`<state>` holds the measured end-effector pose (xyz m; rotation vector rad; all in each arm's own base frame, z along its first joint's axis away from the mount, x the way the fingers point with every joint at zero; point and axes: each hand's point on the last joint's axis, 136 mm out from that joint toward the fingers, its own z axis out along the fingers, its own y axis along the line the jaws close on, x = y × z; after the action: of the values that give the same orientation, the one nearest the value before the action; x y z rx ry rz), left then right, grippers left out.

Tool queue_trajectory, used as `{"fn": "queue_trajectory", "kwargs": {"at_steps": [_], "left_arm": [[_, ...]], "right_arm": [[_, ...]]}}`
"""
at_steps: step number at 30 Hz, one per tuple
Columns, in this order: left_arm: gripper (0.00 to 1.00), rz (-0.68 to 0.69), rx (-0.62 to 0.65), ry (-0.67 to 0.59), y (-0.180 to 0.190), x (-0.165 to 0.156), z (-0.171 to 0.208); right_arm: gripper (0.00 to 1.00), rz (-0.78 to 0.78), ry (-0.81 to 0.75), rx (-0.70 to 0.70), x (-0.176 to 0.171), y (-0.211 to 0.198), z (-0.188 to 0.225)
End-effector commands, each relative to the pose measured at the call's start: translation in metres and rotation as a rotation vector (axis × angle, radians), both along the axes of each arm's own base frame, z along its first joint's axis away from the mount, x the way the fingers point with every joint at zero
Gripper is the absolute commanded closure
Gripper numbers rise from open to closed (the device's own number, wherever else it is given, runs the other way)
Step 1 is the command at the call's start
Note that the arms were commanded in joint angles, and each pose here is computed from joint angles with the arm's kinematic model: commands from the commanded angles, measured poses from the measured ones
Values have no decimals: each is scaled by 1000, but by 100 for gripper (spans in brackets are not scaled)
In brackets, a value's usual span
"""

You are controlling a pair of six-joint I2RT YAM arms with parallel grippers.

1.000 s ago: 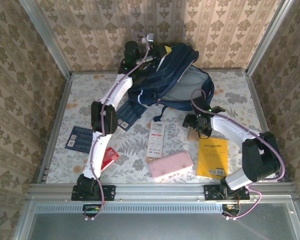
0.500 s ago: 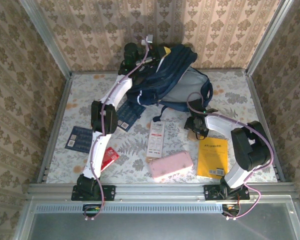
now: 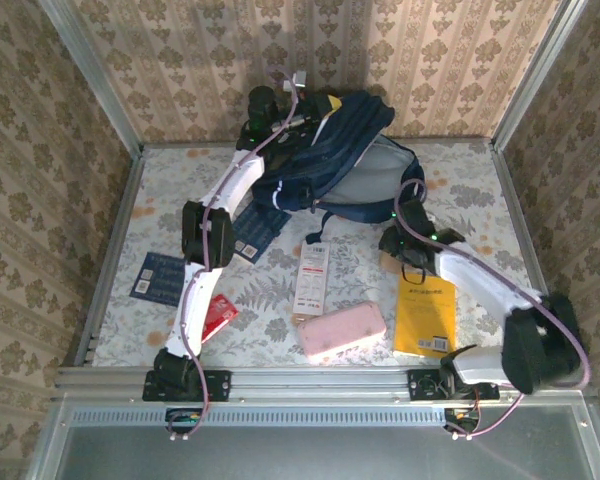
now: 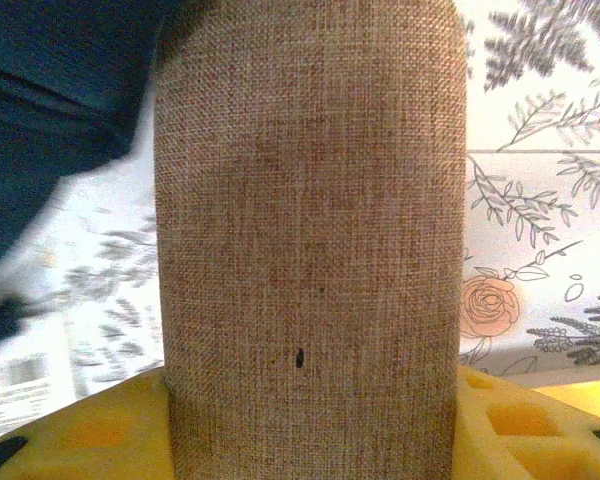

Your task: Pack the student bag

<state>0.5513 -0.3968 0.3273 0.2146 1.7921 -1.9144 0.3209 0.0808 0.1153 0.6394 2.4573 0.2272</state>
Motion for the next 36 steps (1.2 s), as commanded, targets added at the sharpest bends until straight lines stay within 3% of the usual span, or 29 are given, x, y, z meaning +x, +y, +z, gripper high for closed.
{"fn": "queue_trajectory", "kwargs": {"at_steps": [1,10,15,18,23,27,32,36], "left_arm": [[100,43,-50,-176,26,-11,67],[100,17,-19,-141,19,-20,63],[100,7,-25,-133,14,-26,67],[100,-15,-33,-129,9,-33,71],[100,-38,-35,-138,3,-43,76],[100,-38,-36,-137,6,-46,81],[100,-46,-47,-161,8,-54,96],[100,-37,-57,-176,14,-54,107]], "right_arm": [[54,-65,-55,24,-19,-13,19],[56,16,-369,42,-44,-18,106],[57,78,-477,102,-28,-1,141],[57,102,-483,150,-3,16,146],[61,92,-508,359,59,54,151],[61,88,-527,424,103,74,166],[57,-129,-498,457,140,56,145],[56,-163,-528,580,176,65,136]]}}
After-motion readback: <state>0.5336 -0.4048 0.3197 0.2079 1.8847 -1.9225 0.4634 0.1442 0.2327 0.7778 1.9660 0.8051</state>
